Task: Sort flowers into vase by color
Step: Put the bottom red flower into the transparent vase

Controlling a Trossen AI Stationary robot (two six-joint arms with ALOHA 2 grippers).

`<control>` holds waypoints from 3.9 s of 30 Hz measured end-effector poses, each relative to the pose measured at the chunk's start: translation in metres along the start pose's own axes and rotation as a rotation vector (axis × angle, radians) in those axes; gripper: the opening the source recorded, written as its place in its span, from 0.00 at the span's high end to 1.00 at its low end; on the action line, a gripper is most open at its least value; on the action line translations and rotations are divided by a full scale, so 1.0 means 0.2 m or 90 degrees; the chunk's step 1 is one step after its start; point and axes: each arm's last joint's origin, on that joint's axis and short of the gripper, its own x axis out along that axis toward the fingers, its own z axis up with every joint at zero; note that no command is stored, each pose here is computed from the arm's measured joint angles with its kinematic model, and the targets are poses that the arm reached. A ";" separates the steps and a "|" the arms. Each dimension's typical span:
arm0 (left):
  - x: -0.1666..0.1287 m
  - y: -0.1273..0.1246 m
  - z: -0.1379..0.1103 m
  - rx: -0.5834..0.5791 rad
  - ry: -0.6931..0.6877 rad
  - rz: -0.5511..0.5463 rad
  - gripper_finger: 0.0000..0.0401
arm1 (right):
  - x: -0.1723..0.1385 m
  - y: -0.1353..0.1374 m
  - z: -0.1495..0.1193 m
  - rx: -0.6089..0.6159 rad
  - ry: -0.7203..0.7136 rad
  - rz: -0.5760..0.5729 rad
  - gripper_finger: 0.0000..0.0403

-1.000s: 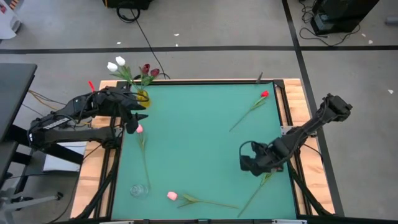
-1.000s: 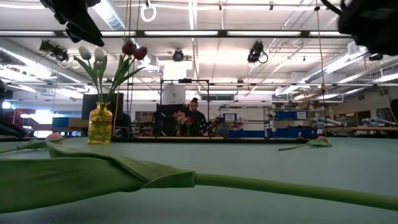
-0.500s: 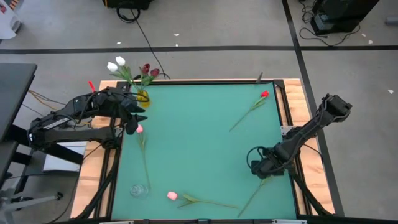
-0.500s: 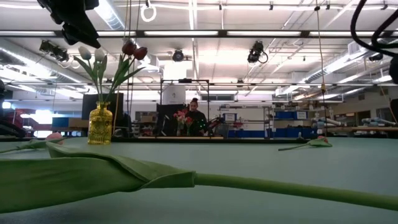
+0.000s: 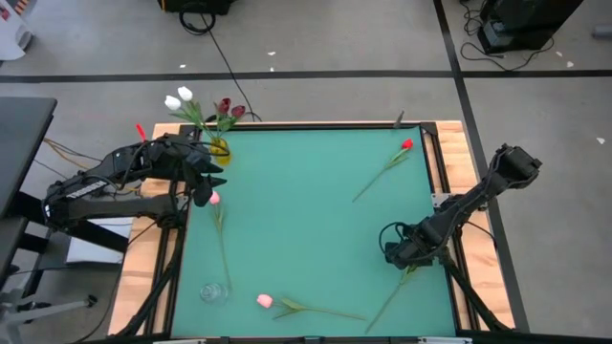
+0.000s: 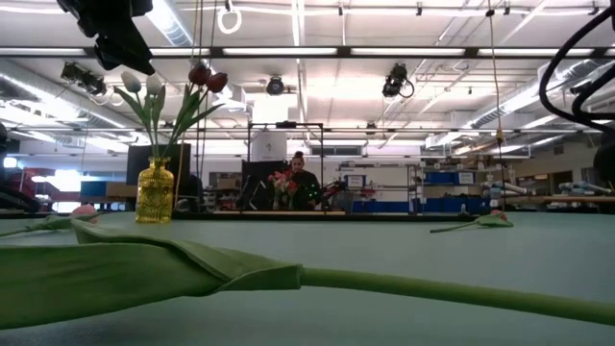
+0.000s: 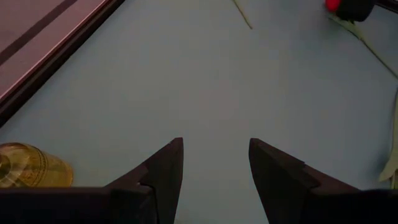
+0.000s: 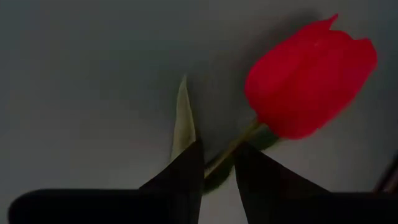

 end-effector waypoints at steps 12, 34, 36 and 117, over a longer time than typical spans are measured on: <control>0.00 0.00 0.00 -0.005 0.000 0.001 0.53 | 0.02 0.00 0.02 -0.039 -0.013 0.016 0.97; 0.04 -0.06 0.21 -0.155 -0.198 -0.116 0.53 | -0.69 0.47 -0.08 -0.355 -0.514 0.516 0.98; 0.07 -0.09 0.23 -0.157 -0.186 -0.152 0.53 | -0.78 0.50 -0.07 -0.401 -0.560 0.526 0.98; 0.02 -0.56 0.09 -0.006 -0.369 0.118 0.99 | -1.32 -0.25 0.22 -0.751 -0.825 0.661 0.69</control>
